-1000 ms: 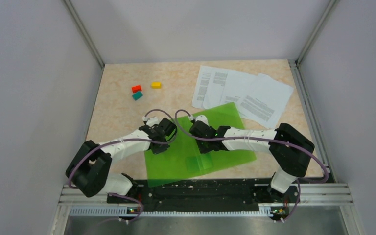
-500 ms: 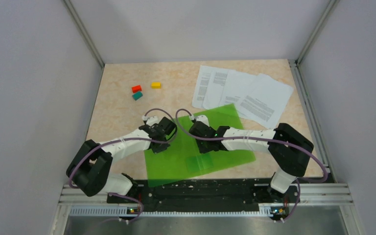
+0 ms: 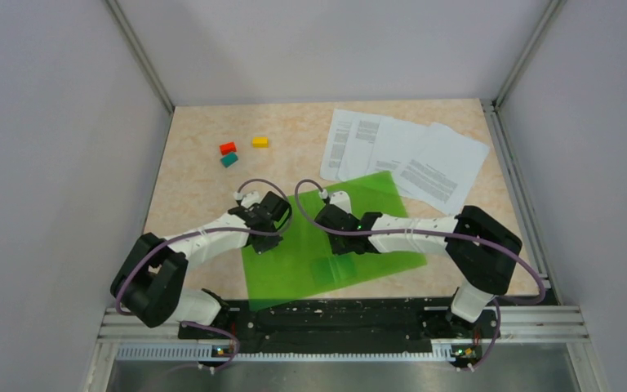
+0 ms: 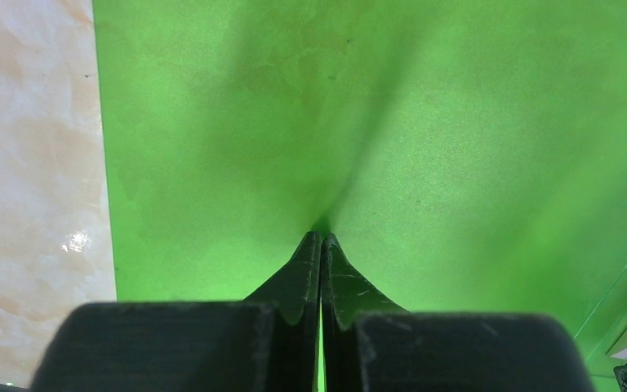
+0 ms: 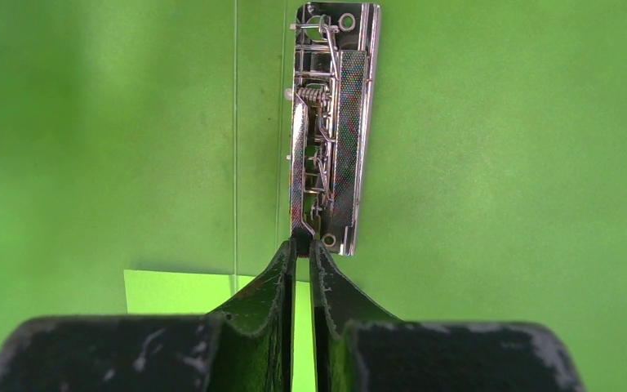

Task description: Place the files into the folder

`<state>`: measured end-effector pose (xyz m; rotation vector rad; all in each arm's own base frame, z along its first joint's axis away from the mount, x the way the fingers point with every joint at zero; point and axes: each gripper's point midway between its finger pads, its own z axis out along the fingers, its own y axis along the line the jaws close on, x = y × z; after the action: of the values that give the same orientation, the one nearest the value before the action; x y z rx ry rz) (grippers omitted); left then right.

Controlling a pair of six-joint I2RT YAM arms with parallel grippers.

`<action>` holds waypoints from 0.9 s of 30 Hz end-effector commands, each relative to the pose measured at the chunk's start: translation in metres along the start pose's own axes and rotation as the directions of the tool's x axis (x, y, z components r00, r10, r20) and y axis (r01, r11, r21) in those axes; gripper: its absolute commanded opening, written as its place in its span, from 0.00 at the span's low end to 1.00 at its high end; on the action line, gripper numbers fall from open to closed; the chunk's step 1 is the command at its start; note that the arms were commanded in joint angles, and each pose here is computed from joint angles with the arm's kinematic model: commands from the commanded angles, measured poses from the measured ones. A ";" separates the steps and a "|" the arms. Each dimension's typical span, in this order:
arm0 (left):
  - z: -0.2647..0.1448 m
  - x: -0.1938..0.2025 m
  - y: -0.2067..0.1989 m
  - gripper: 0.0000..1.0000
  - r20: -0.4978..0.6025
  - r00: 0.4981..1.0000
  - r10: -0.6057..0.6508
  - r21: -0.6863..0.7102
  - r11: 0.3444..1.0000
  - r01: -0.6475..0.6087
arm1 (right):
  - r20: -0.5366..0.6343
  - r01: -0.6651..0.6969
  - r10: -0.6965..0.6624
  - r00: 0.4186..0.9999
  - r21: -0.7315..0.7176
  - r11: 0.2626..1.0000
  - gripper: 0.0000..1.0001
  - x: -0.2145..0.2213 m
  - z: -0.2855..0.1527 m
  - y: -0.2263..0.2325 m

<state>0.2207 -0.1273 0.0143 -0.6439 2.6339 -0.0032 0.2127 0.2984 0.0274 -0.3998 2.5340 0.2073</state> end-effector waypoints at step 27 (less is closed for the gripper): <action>0.021 0.028 0.029 0.00 -0.127 0.992 -0.007 -0.091 0.996 -0.005 | -0.084 0.059 -0.036 0.996 0.297 0.953 0.04 0.051 0.006 -0.071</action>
<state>0.2285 -0.1321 0.0142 -0.6939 2.6386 -0.0784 0.2215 0.2883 0.0231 -0.2745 2.4758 0.1269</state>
